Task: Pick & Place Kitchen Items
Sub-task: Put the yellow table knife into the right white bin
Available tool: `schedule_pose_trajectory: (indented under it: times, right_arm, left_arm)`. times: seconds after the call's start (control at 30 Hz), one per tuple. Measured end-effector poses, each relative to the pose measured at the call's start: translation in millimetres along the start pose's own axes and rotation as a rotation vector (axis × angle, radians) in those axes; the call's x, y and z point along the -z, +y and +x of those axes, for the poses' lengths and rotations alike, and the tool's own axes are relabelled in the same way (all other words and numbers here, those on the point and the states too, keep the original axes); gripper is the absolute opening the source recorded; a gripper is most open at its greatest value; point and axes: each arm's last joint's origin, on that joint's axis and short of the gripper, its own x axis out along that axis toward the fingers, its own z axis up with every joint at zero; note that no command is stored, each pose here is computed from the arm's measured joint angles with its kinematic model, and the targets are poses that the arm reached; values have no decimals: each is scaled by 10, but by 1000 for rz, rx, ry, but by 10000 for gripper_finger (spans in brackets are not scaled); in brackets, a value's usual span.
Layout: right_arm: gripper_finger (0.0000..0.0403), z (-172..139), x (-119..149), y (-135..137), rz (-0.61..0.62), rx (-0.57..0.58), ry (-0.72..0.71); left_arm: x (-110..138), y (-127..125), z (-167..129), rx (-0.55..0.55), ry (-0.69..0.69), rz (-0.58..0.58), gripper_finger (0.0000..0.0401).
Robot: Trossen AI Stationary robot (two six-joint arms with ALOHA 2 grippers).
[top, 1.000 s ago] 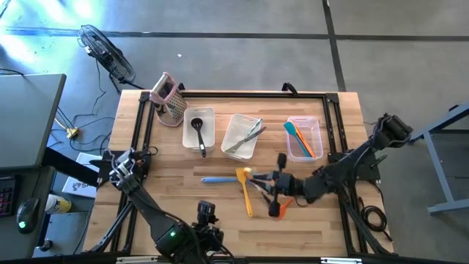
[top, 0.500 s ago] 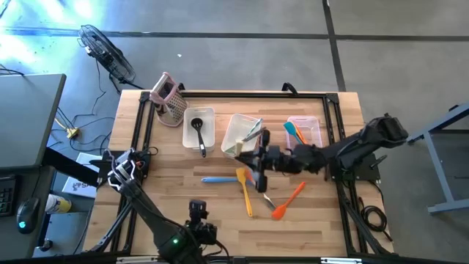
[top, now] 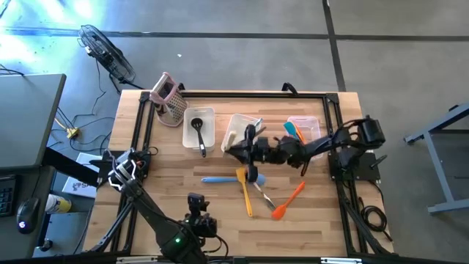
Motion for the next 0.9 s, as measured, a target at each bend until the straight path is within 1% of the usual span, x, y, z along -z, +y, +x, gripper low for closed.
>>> schedule_pose_trajectory:
  times: [0.07,0.2,0.27,0.33,0.53,0.6,0.7,0.77,0.9]
  right_arm:
    - [8,-96,39,-175,24,43,-22]
    - [8,-335,38,-455,66,53,-127]
    - [8,-436,59,-523,74,94,-144]
    - [8,-503,102,-586,83,139,-128]
    - [8,-547,126,-697,85,222,-118]
    - [8,-553,146,-774,118,248,-98]
    - [8,-583,281,-921,192,289,-99]
    - [8,-595,403,-992,253,320,-76]
    - [8,-617,596,-1050,319,400,-54]
  left_arm:
    - [7,2,-1,1,8,-16,209]
    - [10,-2,-1,10,16,-24,209]
    - [6,0,-2,3,7,-26,209]
    - [-8,20,17,-15,-2,-29,209]
    - [-70,98,103,-41,3,-30,209]
    - [-89,123,132,-45,9,-38,209]
    - [-76,139,208,-63,29,-27,209]
    - [-58,132,257,-73,43,-18,209]
    - [-42,126,293,-81,53,-12,209]
